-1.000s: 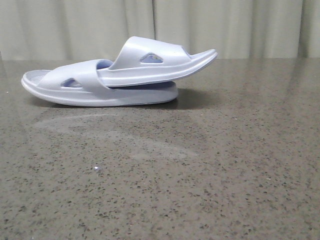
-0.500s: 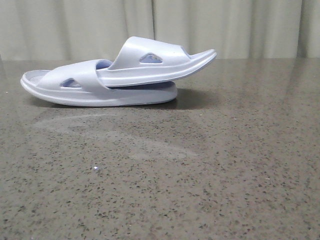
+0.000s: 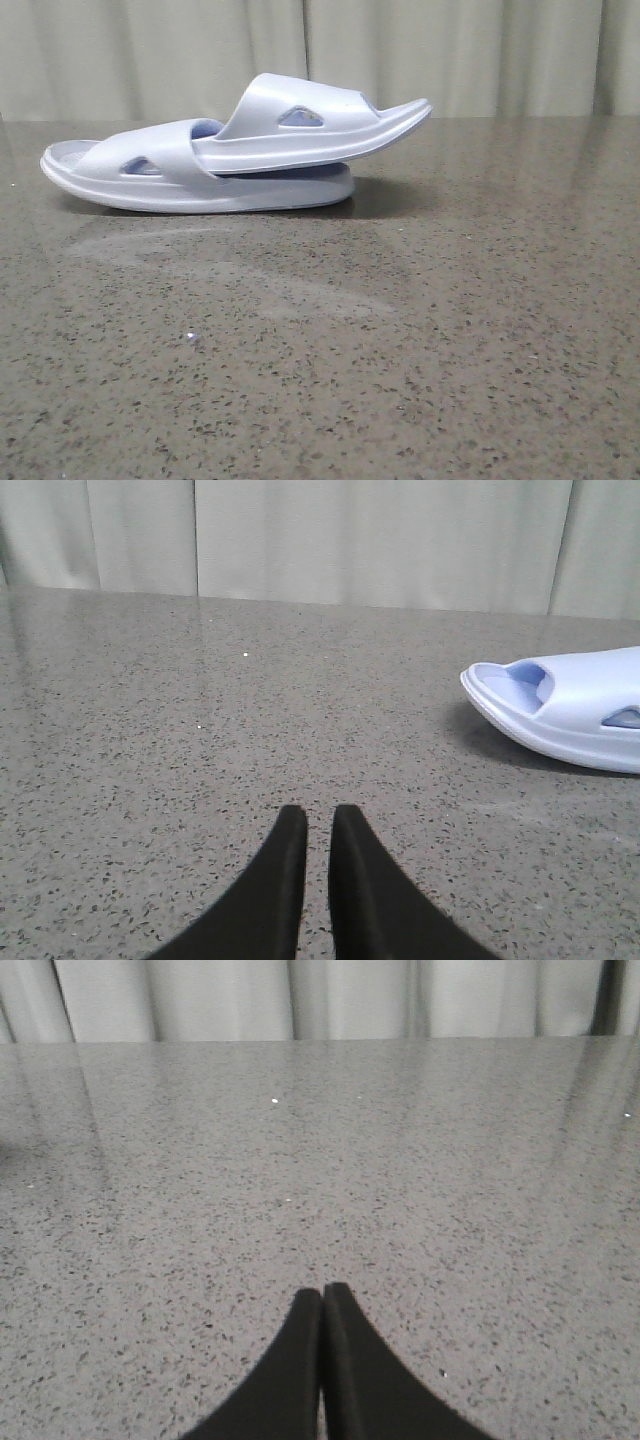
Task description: Insert blue slippers together front up
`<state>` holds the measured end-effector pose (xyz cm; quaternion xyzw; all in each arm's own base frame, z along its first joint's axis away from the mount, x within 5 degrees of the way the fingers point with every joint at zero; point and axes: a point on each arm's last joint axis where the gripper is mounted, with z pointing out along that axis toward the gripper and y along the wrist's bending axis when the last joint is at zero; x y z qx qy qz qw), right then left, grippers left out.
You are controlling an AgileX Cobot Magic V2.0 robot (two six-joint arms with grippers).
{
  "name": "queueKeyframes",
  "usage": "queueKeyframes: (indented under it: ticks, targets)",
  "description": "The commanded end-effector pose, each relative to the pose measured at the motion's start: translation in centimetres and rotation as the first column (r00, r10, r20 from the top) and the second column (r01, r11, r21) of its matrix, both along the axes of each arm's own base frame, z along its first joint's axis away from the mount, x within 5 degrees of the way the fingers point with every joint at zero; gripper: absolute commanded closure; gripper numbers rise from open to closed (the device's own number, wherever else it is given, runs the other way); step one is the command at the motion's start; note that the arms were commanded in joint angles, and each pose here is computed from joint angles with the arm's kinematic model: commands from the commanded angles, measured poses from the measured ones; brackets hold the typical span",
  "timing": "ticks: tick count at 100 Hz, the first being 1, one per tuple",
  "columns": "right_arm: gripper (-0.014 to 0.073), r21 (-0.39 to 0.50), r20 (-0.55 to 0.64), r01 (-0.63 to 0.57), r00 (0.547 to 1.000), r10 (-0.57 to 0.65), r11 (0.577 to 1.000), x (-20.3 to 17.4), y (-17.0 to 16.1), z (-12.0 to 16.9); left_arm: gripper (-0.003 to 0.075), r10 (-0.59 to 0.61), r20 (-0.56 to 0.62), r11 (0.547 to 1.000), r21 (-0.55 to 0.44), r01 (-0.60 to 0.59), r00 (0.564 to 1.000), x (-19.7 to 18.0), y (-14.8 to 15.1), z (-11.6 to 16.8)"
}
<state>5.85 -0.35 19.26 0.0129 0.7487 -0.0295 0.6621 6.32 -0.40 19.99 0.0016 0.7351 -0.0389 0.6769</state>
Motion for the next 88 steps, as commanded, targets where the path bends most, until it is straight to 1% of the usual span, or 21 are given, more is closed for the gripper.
queueKeyframes:
  ticks: [1,14,24,88]
  targets:
    - [0.0694,-0.009,0.006,0.018,1.000,-0.018,1.000,-0.23,-0.10,-0.58,0.0705,0.017,0.061,1.000,-0.016,-0.016,0.998,0.13,0.12,0.33]
    - [0.0694,-0.010,0.032,0.020,0.999,-0.019,1.000,-0.35,-0.10,-0.42,0.0705,0.017,0.061,1.000,-0.016,-0.016,0.998,0.13,0.12,0.33]
    - [0.0694,-0.043,0.061,0.024,0.998,-0.021,0.999,-0.34,-0.15,-0.14,0.0705,0.017,0.061,1.000,-0.016,-0.016,0.998,0.13,0.12,0.33]
    - [0.0694,-0.048,0.062,0.024,0.998,-0.021,0.999,-0.34,-0.15,-0.12,0.0705,0.017,0.061,1.000,-0.016,-0.016,0.998,0.13,0.12,0.33]
